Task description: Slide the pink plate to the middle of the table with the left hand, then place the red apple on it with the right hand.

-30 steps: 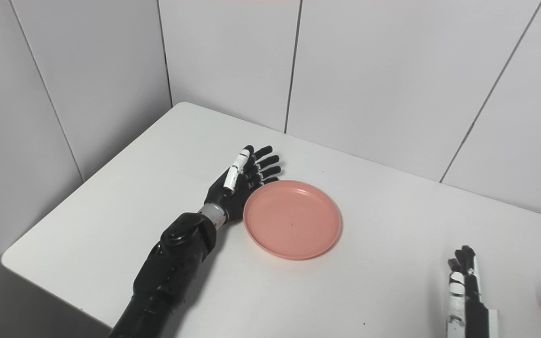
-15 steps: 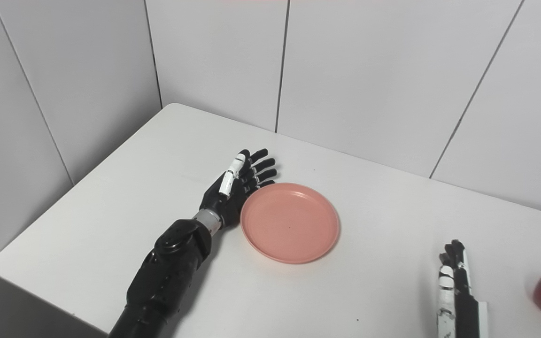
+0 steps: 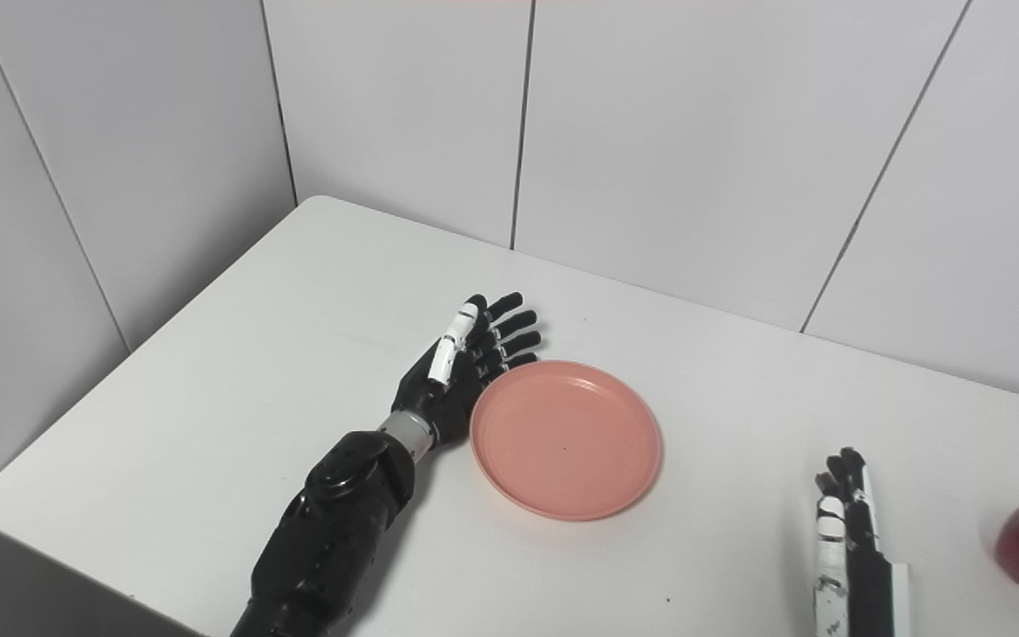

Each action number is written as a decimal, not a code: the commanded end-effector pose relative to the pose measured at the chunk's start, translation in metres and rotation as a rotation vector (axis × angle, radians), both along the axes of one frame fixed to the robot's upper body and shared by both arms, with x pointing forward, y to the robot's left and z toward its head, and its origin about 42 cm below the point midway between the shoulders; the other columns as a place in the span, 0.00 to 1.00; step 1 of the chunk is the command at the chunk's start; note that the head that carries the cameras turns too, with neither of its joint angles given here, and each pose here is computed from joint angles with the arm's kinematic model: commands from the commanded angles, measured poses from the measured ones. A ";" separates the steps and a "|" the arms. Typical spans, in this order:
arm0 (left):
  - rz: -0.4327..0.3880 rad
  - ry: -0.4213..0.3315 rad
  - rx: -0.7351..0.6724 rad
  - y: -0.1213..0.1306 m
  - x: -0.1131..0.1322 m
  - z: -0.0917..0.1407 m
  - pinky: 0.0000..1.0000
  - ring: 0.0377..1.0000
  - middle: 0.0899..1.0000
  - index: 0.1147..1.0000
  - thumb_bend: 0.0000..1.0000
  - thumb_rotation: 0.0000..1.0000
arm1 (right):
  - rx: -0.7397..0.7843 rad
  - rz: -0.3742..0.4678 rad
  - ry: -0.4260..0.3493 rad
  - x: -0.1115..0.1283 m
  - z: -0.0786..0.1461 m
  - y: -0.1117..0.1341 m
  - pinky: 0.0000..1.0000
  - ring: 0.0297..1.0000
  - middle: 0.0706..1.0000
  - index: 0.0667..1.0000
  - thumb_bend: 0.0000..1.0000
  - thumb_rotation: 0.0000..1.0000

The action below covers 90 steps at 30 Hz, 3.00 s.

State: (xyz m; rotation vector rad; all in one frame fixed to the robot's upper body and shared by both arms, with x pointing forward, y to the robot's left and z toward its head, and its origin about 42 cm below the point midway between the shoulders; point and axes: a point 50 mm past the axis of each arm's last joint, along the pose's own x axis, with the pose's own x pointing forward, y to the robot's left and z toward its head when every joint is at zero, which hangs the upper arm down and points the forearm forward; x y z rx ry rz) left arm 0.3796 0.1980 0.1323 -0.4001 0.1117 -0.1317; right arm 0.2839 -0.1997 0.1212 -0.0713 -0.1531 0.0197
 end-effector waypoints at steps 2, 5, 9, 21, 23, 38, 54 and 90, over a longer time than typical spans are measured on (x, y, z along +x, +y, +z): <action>-0.011 0.040 0.007 -0.006 -0.003 -0.004 0.87 0.87 0.87 0.86 0.34 1.00 | 0.001 -0.007 0.009 -0.004 -0.002 0.006 0.97 0.93 0.94 0.94 0.11 1.00; -0.018 0.037 0.001 -0.009 -0.005 -0.004 0.87 0.87 0.87 0.86 0.34 1.00 | -0.002 -0.008 0.008 -0.004 -0.002 0.007 0.96 0.93 0.93 0.94 0.12 1.00; -0.032 0.036 0.008 -0.015 -0.009 -0.006 0.87 0.87 0.87 0.86 0.34 1.00 | 0.003 -0.004 0.005 -0.004 -0.003 0.008 0.96 0.93 0.93 0.94 0.13 1.00; -0.047 0.062 -0.009 -0.034 -0.022 -0.008 0.87 0.87 0.86 0.85 0.35 1.00 | -0.015 -0.020 0.014 -0.004 0.001 0.011 0.96 0.93 0.93 0.93 0.15 1.00; -0.053 0.067 -0.017 -0.037 -0.025 -0.008 0.87 0.87 0.87 0.85 0.35 1.00 | -0.018 -0.020 0.016 -0.005 0.001 0.013 0.96 0.92 0.93 0.94 0.15 1.00; -0.085 0.045 -0.004 -0.048 -0.038 0.001 0.89 0.88 0.88 0.87 0.35 1.00 | -0.033 -0.035 0.025 -0.003 0.006 0.024 0.94 0.92 0.92 0.93 0.19 1.00; -0.120 0.058 0.002 -0.061 -0.046 0.010 0.88 0.88 0.88 0.87 0.36 1.00 | -0.007 -0.034 0.037 -0.003 0.009 0.032 0.94 0.93 0.93 0.94 0.21 1.00; -0.090 -0.018 0.113 -0.048 -0.052 0.015 0.88 0.87 0.88 0.87 0.38 1.00 | -0.036 -0.078 0.023 0.003 0.018 0.041 0.90 0.91 0.91 0.92 0.25 1.00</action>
